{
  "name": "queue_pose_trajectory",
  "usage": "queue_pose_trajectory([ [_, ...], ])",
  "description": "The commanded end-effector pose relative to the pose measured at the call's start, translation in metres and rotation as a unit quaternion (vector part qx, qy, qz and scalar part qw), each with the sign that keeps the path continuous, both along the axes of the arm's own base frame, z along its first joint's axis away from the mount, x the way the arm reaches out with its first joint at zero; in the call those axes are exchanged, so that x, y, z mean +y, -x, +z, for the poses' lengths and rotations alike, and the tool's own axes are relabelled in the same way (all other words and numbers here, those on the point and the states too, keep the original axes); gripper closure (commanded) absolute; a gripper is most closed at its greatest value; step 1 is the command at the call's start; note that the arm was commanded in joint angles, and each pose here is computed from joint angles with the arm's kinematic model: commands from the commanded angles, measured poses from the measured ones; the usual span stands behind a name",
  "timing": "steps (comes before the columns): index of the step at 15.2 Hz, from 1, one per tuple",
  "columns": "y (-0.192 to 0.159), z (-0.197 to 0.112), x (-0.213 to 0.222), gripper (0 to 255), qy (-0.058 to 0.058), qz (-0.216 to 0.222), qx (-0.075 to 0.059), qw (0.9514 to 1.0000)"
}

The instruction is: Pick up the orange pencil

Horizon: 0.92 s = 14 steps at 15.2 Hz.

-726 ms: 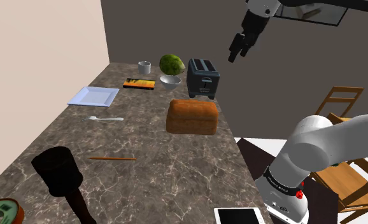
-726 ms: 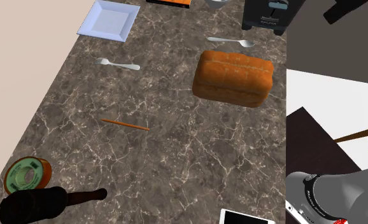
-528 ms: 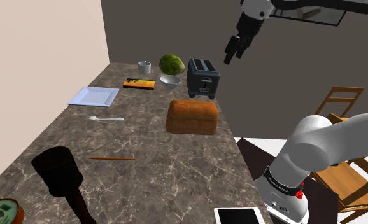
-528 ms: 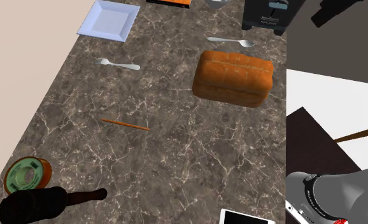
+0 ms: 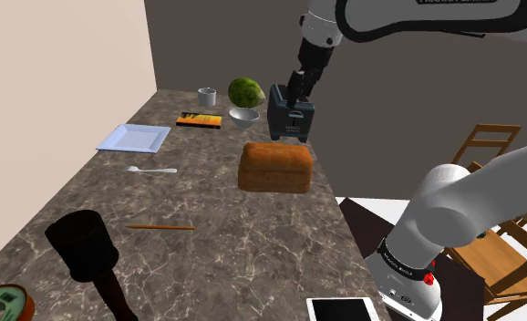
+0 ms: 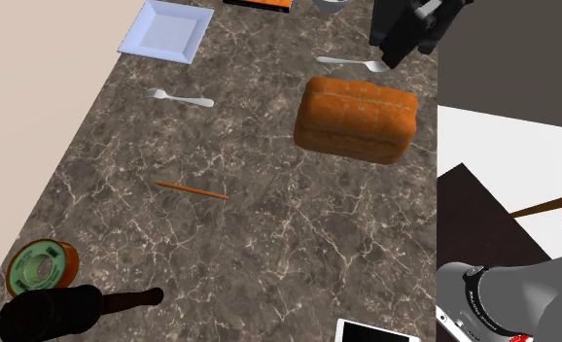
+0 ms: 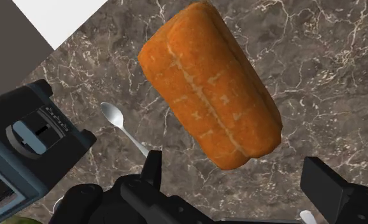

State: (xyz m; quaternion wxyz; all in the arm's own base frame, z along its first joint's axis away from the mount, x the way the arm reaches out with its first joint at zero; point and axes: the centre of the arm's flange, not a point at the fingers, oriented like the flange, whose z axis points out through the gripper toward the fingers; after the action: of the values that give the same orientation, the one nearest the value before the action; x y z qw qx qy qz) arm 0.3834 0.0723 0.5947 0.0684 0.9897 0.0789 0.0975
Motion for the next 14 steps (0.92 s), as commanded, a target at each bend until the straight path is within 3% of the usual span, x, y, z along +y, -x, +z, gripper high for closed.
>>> queue_pose_trajectory([
  [1,-0.011,-0.013,0.019,0,0.005,0.018,0.004,0.9998],
  [7,-0.044,-0.055,0.08,0,0.018,0.069,0.016,0.9973],
  [14,-0.074,-0.106,0.153,0,0.034,0.129,0.03,0.9907],
])
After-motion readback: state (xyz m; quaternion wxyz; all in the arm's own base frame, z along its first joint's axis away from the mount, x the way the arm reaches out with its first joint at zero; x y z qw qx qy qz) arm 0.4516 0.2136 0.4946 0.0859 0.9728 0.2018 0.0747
